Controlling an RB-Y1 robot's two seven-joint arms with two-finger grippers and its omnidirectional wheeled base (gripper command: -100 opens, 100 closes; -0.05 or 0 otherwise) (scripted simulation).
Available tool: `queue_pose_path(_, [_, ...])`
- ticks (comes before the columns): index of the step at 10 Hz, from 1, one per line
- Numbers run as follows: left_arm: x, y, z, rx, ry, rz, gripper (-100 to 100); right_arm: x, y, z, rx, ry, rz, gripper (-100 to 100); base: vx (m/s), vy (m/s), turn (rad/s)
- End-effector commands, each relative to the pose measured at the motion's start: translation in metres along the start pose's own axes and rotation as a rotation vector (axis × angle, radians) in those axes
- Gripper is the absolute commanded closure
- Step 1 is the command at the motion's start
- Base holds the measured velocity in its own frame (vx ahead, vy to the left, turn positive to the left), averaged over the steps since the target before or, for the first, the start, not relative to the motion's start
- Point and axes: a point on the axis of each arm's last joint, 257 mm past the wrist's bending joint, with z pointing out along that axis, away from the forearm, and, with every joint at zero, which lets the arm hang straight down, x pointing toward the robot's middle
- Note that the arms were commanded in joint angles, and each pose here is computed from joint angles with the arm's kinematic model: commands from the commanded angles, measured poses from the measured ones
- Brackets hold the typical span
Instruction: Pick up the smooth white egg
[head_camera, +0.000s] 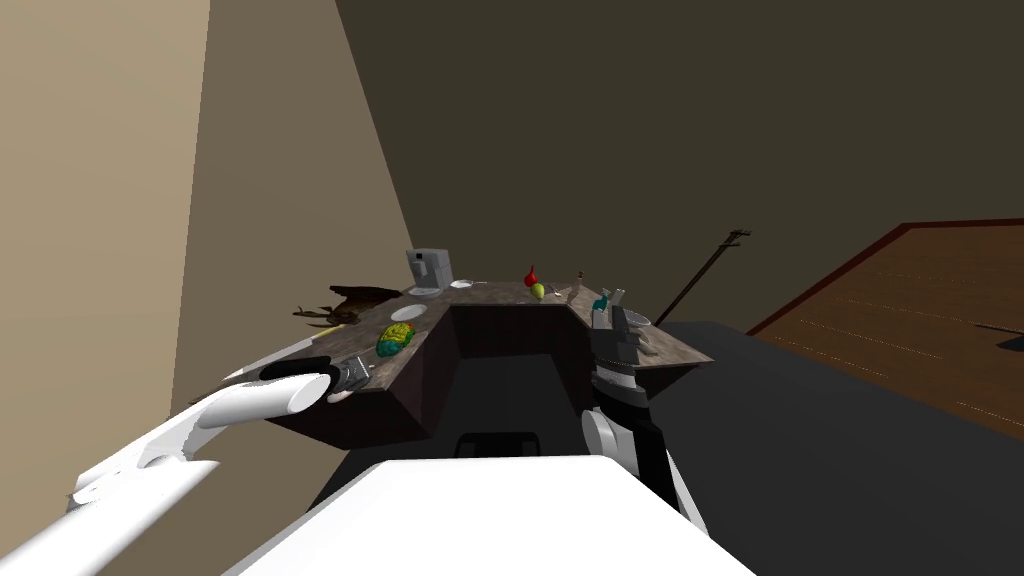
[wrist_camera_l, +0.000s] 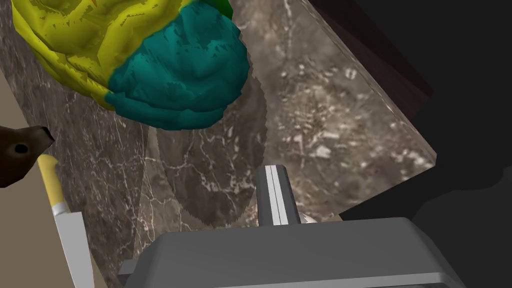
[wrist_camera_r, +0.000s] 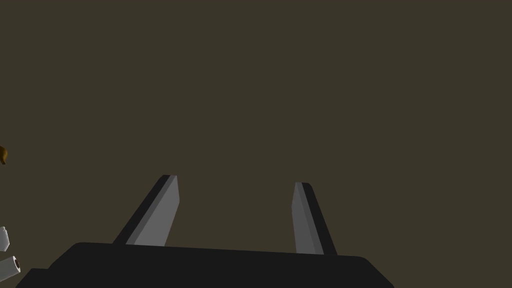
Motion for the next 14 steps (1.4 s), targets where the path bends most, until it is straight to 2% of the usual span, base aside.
queue_pose_path(1, [0.0,0.0,0.0,0.0,0.0,0.0,0,0.0,0.0,0.0,0.0,0.0,0.0,0,0.0,0.0,0.0])
queue_pose_path(2, [0.025,-0.016,-0.005,0.026,0.047,0.057,-100,0.0,0.0,0.0,0.0,0.0,0.0,0,-0.065,-0.038,-0.064])
queue_pose_path(3, [0.032,-0.02,-0.007,0.034,0.06,0.072,-100,0.0,0.0,0.0,0.0,0.0,0.0,0,-0.112,-0.062,-0.06])
queue_pose_path(7, [0.092,-0.053,-0.025,0.1,0.167,0.2,-100,0.0,0.0,0.0,0.0,0.0,0.0,0,-0.107,-0.047,-0.044])
queue_pose_path(9, [0.114,-0.063,-0.034,0.123,0.207,0.243,-100,0.0,0.0,0.0,0.0,0.0,0.0,0,-0.078,-0.021,-0.041])
queue_pose_path(10, [0.095,-0.052,-0.028,0.092,0.177,0.178,-100,0.0,0.0,0.0,0.0,0.0,0.0,0,-0.005,0.059,0.063])
queue_pose_path(11, [0.089,-0.049,-0.026,0.085,0.167,0.163,-100,0.0,0.0,0.0,0.0,0.0,0.0,0,0.043,0.079,0.064])
queue_pose_path(14, [0.044,-0.024,-0.014,0.033,0.084,0.059,-100,0.0,0.0,0.0,0.0,0.0,0.0,0,0.073,0.047,0.071])
